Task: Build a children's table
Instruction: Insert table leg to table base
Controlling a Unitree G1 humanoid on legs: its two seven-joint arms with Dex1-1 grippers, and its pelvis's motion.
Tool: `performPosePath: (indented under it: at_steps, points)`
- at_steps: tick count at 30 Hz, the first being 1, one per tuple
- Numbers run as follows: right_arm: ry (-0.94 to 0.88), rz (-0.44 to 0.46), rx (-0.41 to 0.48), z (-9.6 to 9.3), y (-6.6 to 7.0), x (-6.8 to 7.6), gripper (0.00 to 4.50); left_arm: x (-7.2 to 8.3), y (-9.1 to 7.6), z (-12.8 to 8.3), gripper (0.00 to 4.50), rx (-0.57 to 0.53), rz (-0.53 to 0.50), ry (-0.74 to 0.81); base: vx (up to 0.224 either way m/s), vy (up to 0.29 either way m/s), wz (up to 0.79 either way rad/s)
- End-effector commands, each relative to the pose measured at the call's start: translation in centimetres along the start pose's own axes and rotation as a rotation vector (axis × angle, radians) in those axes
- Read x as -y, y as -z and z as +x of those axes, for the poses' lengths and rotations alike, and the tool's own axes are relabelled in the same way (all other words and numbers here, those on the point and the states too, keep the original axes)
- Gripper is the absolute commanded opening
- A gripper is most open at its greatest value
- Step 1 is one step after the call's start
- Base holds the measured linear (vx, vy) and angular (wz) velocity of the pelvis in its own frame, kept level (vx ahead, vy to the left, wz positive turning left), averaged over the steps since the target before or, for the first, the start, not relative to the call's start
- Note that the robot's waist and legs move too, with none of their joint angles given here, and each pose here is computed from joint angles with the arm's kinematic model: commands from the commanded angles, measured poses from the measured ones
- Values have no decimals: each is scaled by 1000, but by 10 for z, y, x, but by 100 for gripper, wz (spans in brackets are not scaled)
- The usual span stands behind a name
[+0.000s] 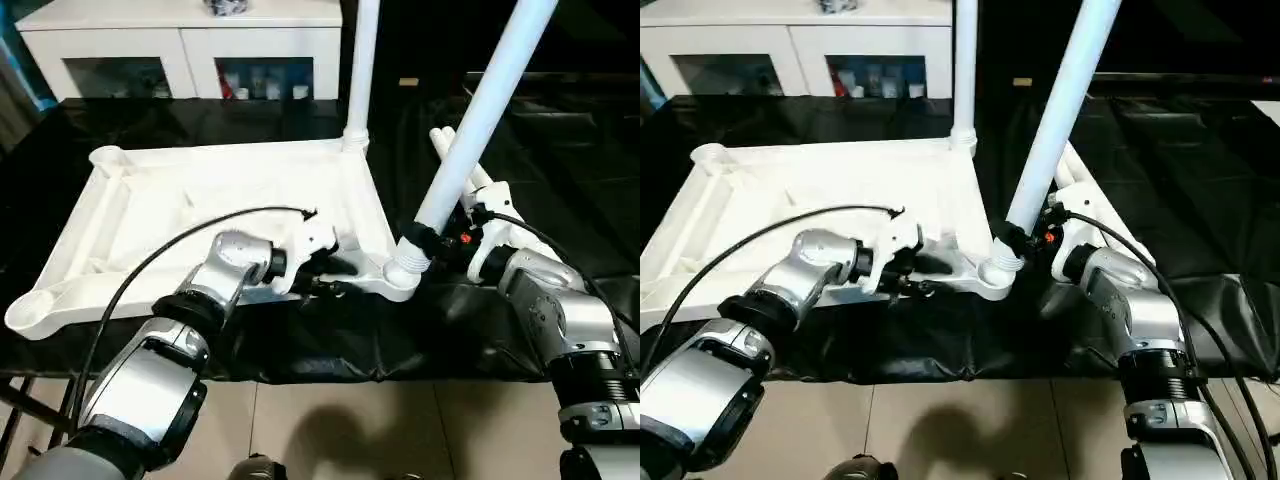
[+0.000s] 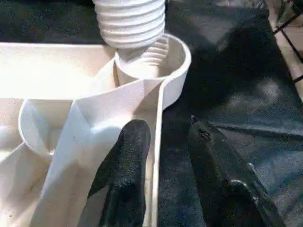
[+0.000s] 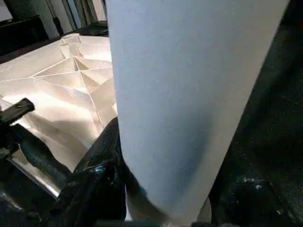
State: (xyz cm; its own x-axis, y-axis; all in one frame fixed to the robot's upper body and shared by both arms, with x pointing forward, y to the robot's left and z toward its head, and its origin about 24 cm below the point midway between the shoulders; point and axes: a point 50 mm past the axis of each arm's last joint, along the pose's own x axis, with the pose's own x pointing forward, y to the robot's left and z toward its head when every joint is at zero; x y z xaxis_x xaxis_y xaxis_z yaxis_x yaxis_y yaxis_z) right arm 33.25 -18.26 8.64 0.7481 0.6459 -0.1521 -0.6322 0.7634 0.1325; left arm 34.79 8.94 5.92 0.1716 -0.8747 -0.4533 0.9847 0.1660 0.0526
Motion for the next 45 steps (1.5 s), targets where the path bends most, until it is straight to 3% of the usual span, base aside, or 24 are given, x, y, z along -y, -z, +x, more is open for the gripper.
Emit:
performPosePath:
  at_steps: [1,3,6,9,10,14,16,24,34,39,45]
  points:
    - [-13,-25,-4,-1,-3,-2,189,-5,-4,-3,130,-15,24,-15,0,0,0]
    - [-30,-33,-17,0,-2,-4,189,-6,-1,-6,129,-21,13,-14,0,0,0]
    - [-44,-32,-21,1,-2,-6,189,-5,1,-7,86,-23,1,-9,0,0,0]
    - [-60,-33,-27,3,-2,-8,189,-5,3,-8,85,-27,-5,-7,0,0,0]
    - [-71,-35,-31,4,-2,-8,189,-5,4,-8,54,-30,-6,-7,0,0,0]
    - [-107,-32,-47,7,-3,-11,189,-5,8,-11,37,-54,-2,-5,0,0,0]
    - [-124,-32,-61,8,-3,-12,189,-5,10,-12,6,-66,3,-4,0,0,0]
    - [-165,-30,-115,11,1,-14,189,-5,15,-16,0,-96,3,2,0,0,0]
    - [-152,-20,-206,11,18,-9,189,-1,15,-17,0,-57,-42,52,0,0,0]
    - [-152,-8,-208,11,23,-9,189,0,14,-16,0,-28,-55,59,0,0,0]
    - [-117,106,-129,7,32,-5,189,-2,14,-18,0,-13,-63,35,0,0,0]
